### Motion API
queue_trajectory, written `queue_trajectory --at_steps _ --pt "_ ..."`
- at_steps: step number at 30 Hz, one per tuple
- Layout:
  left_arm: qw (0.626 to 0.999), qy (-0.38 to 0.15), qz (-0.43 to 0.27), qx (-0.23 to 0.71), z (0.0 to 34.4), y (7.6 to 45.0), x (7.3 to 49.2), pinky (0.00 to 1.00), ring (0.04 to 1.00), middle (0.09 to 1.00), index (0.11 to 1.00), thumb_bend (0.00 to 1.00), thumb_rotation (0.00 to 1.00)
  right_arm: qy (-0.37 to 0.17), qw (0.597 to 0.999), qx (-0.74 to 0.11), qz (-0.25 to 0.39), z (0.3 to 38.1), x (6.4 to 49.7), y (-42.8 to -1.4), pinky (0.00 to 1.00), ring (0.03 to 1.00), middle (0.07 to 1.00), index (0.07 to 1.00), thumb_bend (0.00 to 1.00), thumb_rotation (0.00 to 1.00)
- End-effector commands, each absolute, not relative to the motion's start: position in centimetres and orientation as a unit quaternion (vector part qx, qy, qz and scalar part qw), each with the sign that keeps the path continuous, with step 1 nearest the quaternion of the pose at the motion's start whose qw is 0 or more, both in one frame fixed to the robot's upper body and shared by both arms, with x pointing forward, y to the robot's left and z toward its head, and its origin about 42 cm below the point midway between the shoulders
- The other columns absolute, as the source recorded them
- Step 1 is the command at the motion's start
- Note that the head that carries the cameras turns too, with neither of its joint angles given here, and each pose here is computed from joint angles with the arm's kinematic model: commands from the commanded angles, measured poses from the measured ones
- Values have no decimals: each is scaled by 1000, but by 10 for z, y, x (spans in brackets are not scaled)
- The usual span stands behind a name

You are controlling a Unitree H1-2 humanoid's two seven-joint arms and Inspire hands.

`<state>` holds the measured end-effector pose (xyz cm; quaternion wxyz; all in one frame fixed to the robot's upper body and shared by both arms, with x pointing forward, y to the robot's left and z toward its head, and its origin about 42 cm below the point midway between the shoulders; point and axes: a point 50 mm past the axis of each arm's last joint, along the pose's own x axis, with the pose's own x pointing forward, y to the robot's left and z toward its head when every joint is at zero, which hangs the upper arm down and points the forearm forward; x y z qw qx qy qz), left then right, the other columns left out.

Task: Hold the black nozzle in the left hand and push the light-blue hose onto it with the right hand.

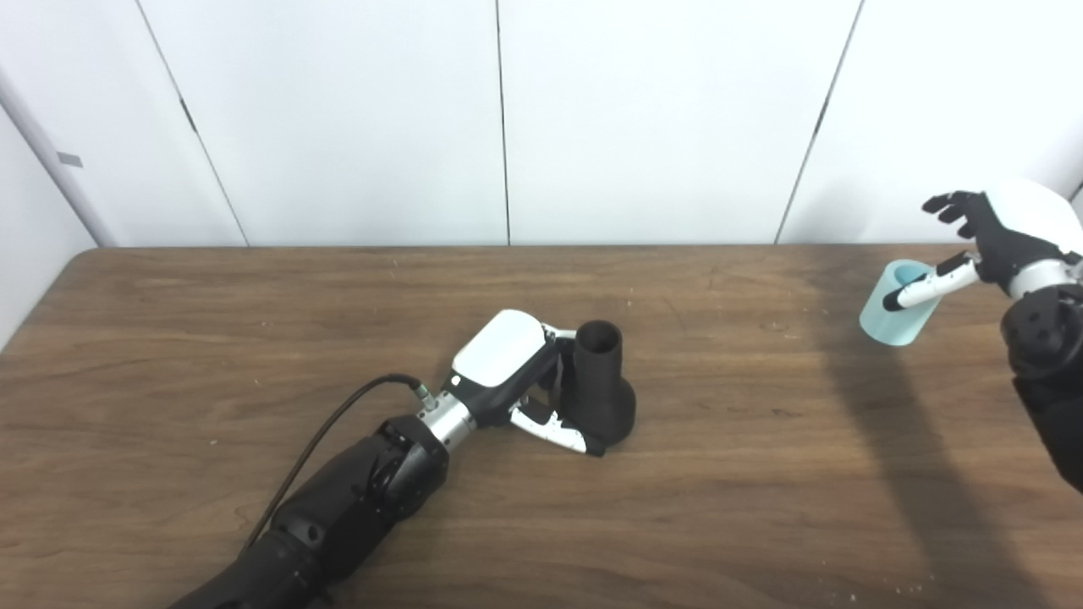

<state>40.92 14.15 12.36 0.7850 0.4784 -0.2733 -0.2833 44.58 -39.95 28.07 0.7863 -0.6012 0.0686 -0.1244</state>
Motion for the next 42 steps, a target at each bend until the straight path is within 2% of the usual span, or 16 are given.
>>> queue_trajectory --at_steps 1,6,9,12,15,23,29,39,41,42 --pt "750 -132 -390 518 31 158 344 246 304 332 345 636 426 6 779 -607 -156 332 457 -402 580 720 775 774 943 185" --pt "749 -132 -389 519 30 158 344 247 306 336 335 636 425 6 777 -612 -152 331 460 -402 566 718 772 774 943 185" --pt "749 -132 -389 519 30 157 344 252 316 341 341 635 426 4 772 -617 -152 329 465 -404 523 658 720 771 938 182" --pt "750 -131 -390 519 30 156 343 251 311 337 333 636 425 4 768 -622 -153 326 469 -405 510 642 706 767 936 178" --pt "751 -131 -390 516 31 154 341 241 299 324 306 638 422 -4 764 -625 -159 319 474 -407 494 630 704 751 942 122" --pt "754 -133 -387 514 33 155 343 243 300 322 310 638 422 -4 756 -633 -165 305 481 -410 522 658 712 724 965 122" --pt "753 -135 -387 515 33 155 343 244 301 323 304 638 422 -13 743 -652 -151 303 482 -406 504 623 698 713 961 129" --pt "751 -133 -388 517 34 154 344 244 300 321 299 638 421 27 743 -655 -139 305 488 -398 490 625 714 680 966 159" --pt "751 -133 -388 517 34 155 344 244 299 320 302 639 421 33 745 -652 -135 305 488 -397 475 595 672 681 963 164" --pt "751 -133 -389 517 34 155 344 244 299 320 303 639 421 34 748 -650 -132 305 488 -396 447 548 620 681 956 162"
